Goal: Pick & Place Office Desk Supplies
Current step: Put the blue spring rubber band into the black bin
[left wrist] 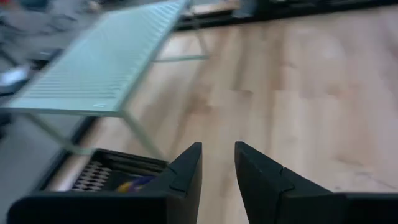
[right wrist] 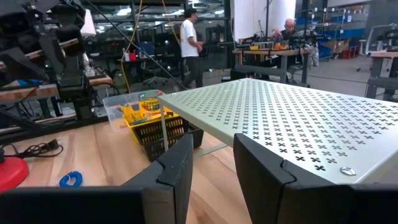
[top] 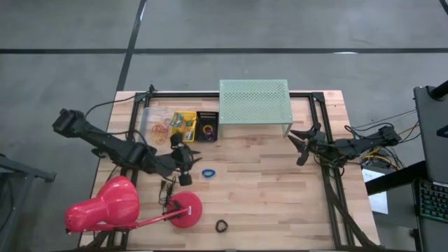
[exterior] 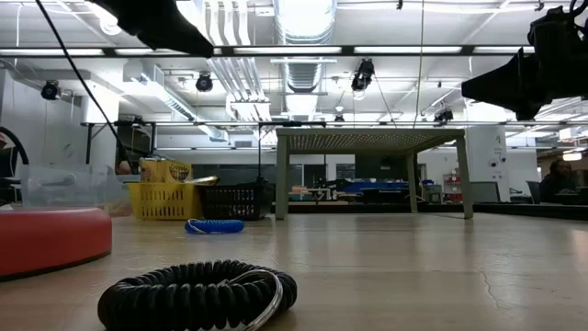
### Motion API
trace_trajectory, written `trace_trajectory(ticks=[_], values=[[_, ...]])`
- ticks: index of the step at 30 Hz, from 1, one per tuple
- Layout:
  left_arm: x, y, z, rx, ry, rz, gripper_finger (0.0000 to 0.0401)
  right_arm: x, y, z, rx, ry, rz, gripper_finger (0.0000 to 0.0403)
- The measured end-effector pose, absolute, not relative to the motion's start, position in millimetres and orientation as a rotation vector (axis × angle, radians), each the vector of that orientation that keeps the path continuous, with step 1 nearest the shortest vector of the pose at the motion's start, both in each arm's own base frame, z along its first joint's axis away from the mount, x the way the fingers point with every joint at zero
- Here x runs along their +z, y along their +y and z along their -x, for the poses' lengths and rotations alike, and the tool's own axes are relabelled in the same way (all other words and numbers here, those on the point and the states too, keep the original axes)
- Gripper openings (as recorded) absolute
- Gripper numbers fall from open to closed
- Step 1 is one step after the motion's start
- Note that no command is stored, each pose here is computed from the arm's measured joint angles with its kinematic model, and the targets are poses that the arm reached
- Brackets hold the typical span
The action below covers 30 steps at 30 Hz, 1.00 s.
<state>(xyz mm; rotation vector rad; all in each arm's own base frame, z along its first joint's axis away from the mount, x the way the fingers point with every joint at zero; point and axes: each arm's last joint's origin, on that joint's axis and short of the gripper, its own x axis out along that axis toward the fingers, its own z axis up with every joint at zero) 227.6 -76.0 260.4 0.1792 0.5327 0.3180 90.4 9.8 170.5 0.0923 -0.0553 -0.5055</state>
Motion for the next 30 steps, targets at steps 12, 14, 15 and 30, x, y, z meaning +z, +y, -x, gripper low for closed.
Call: trace_trajectory(ticks=[12, 14, 15, 30], values=[[253.0, -62.9, -235.9, 0.318, 0.517, 0.097, 0.0098, 170.3, 9.8, -90.4, -0.505, -0.055, -0.092, 0.0114], [248.7, -57.8, -236.1, 0.352, 0.526, 0.139, 0.0098, 170.3, 9.9, -90.5, -0.504, -0.055, -0.092, 0.0114], [245.0, -55.5, -235.6, 0.365, 0.537, 0.146, 0.0098, 170.3, 9.9, -90.5, -0.504, -0.055, -0.092, 0.0114], [215.0, -60.5, -260.6, 0.334, 0.648, 0.217, 0.0098, 169.6, 10.0, -90.9, -0.504, -0.049, -0.087, 0.0114]])
